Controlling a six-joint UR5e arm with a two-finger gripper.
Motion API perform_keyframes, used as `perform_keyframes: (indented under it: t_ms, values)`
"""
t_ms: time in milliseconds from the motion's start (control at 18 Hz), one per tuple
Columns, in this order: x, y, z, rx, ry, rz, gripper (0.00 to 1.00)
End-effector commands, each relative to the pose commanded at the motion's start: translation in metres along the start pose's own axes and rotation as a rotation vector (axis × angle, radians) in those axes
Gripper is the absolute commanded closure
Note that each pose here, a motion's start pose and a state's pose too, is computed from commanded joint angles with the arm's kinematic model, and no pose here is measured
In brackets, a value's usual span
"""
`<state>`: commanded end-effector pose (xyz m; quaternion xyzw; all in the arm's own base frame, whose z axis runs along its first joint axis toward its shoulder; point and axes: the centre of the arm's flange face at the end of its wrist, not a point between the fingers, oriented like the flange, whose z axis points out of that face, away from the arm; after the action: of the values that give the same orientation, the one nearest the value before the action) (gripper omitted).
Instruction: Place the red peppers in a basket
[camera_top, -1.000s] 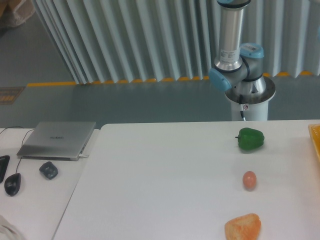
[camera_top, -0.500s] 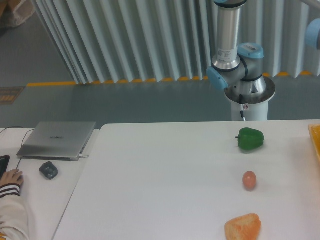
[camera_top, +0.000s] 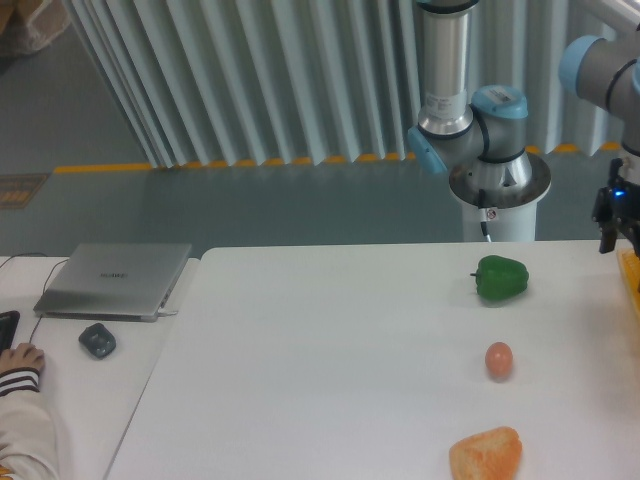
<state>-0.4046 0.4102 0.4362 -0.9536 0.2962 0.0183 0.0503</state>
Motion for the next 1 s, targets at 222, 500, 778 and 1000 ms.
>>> perform_keyframes:
  t_ms: [222, 500, 778, 1000]
  values:
    - [0.014, -0.036, 0.008, -0.006, 0.02, 0.017, 0.0]
    - [0.024, -0.052, 0.007, -0.009, 0.037, 0.025, 0.0]
    - [0.037, -0.068, 0.006, -0.077, 0.045, 0.063, 0.0]
    - [0.042, -0.068, 0.009, -0.079, 0.051, 0.061, 0.0]
